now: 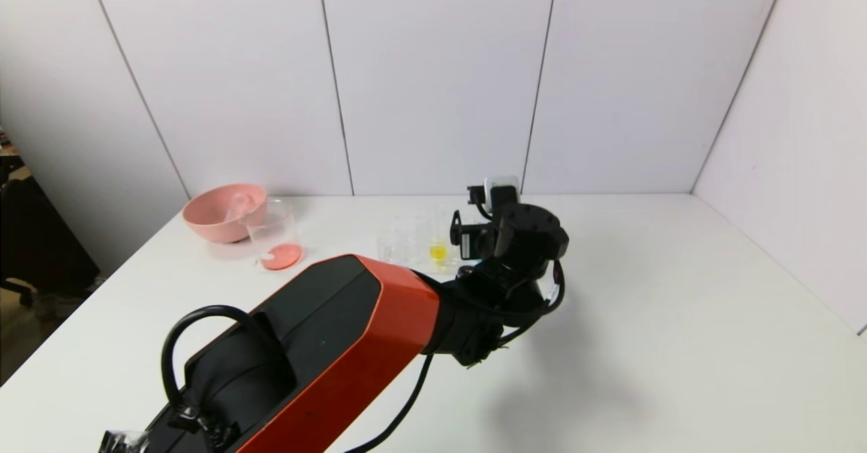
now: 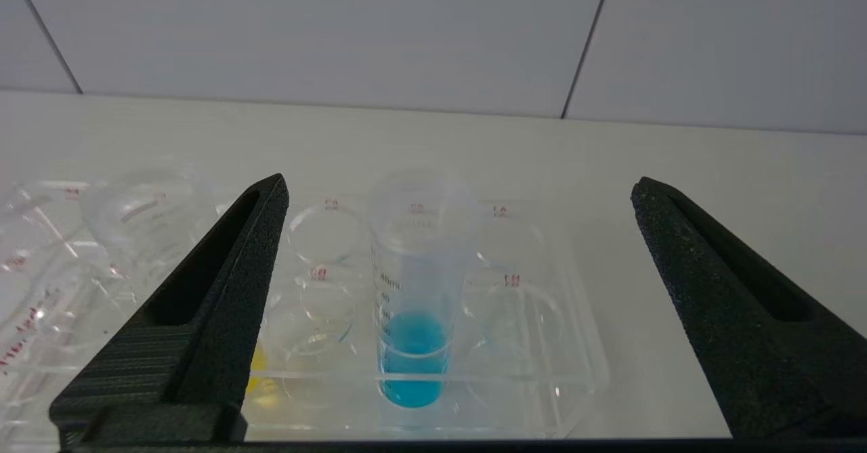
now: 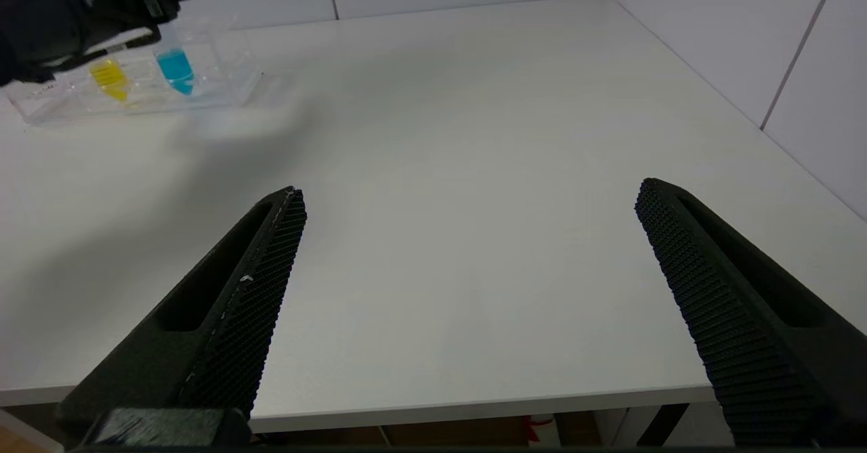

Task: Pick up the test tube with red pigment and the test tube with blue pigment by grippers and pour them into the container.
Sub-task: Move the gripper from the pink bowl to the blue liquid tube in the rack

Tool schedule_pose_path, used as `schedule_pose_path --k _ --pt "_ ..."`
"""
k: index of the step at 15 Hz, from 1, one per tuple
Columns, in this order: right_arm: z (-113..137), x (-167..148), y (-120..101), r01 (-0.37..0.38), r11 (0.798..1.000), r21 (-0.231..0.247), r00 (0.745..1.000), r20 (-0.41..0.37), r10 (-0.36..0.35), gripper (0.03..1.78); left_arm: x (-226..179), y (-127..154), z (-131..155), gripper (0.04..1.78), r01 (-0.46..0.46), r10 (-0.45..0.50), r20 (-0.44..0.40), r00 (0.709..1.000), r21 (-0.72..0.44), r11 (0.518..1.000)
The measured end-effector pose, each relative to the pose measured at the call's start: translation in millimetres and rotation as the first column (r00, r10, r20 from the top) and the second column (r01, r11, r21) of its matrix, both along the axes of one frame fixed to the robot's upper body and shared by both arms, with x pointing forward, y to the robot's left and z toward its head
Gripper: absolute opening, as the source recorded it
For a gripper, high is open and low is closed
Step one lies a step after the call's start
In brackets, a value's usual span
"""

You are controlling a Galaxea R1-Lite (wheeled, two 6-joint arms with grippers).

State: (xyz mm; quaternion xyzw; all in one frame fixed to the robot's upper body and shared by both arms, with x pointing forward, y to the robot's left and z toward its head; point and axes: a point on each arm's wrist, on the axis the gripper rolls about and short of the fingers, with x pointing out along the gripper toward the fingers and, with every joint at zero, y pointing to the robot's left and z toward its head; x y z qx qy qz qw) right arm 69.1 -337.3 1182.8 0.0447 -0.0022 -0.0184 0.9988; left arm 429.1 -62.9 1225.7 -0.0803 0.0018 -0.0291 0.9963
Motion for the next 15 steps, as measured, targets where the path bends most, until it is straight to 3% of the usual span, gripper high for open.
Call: schedule_pose_path --k 6,8,11,14,15 --pt "0.0 0.0 0.0 0.0 1.0 -0.001 1.0 0.0 0.0 1.77 -7.1 23.3 57.3 1.76 0.083 -0.082 -0.03 0.996 0.009 0.997" --pt "0.0 0.0 0.0 0.0 1.0 0.0 1.0 0.0 0.0 1.77 -12.4 29.6 65.1 1.76 0.134 -0.133 -0.105 0.986 0.008 0.991" --pt "0.0 0.0 0.0 0.0 1.0 0.0 1.0 0.0 0.0 1.77 -20.7 39.1 81.4 1.76 0.201 -0.205 -0.267 0.942 -0.044 0.979" --pt "0.0 0.0 0.0 0.0 1.0 0.0 1.0 0.0 0.0 1.77 -22.6 44.5 84.7 1.76 0.188 -0.203 -0.395 0.896 -0.077 0.979" --pt "0.0 0.0 0.0 0.0 1.0 0.0 1.0 0.0 0.0 1.77 -21.3 43.3 82.3 1.76 0.185 -0.2 -0.402 0.893 -0.076 0.98"
